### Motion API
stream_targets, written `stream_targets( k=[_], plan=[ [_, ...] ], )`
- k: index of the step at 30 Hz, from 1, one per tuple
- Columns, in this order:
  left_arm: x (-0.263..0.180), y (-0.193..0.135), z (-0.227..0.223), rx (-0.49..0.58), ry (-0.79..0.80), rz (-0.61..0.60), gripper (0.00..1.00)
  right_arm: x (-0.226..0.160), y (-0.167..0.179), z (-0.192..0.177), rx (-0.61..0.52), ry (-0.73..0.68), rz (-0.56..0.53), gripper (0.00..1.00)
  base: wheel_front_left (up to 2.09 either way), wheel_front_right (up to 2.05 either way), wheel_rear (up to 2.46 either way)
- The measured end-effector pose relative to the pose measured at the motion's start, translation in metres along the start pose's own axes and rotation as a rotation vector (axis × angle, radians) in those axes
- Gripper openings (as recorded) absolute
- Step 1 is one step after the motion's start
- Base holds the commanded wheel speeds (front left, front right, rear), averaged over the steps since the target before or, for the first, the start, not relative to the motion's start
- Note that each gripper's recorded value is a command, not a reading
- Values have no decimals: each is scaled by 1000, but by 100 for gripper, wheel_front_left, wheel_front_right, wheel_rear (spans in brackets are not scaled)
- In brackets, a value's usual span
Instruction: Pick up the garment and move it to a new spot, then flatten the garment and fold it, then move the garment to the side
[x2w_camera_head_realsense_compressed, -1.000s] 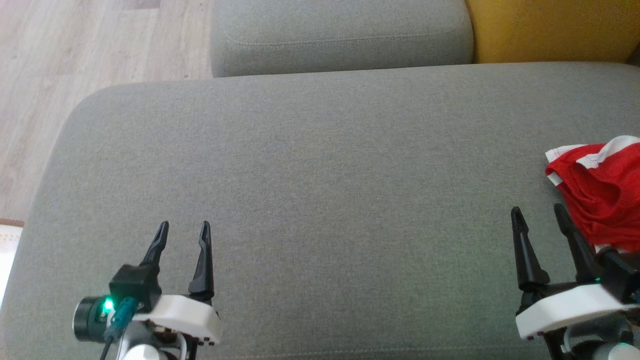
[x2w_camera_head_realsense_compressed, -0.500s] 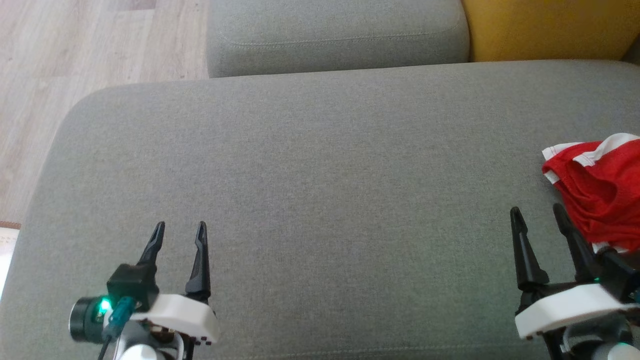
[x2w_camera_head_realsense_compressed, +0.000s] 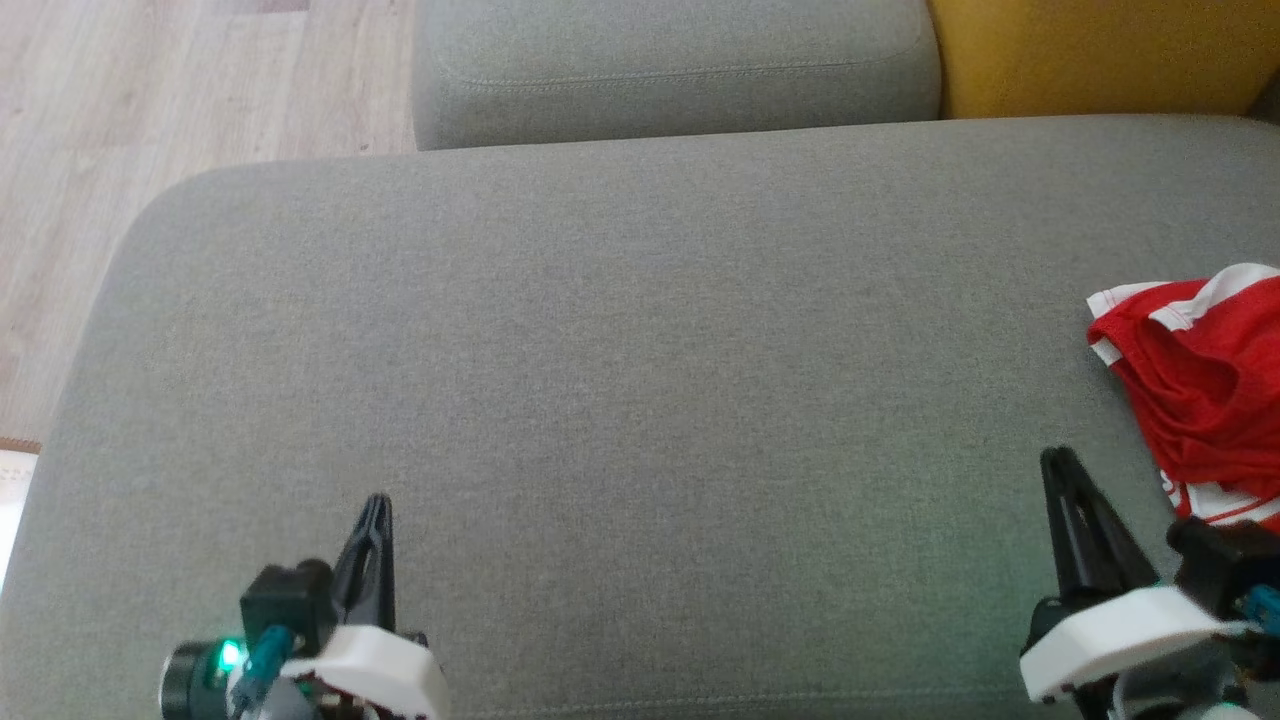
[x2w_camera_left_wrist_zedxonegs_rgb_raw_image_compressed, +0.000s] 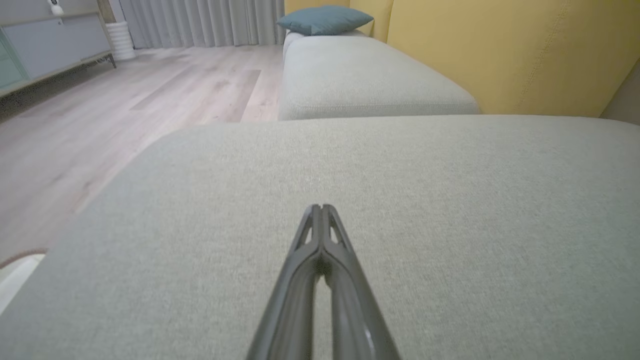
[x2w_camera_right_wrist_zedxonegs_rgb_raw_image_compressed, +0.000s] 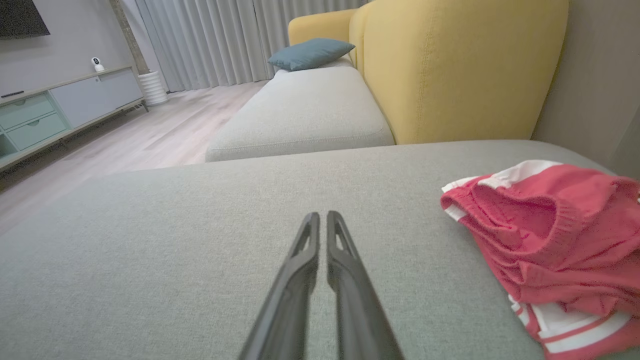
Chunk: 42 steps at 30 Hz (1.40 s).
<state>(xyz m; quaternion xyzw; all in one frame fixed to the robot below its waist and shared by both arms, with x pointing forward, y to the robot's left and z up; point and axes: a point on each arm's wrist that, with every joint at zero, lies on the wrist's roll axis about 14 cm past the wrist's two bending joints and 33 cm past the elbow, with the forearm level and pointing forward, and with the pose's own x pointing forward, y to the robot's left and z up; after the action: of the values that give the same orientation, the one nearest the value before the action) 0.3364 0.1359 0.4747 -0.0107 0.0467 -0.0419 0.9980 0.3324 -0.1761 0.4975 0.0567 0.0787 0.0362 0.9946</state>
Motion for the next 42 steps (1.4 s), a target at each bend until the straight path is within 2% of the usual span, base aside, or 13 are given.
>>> stream_targets(
  k=[25,42],
  plan=[
    [3,12,-20,-299,125,45,0,5,2,-9,311,5,24,0,0,0,0],
    [10,19,-23,-509,154,66,0,10,1,-14,514,1,27,0,0,0,0]
  ],
)
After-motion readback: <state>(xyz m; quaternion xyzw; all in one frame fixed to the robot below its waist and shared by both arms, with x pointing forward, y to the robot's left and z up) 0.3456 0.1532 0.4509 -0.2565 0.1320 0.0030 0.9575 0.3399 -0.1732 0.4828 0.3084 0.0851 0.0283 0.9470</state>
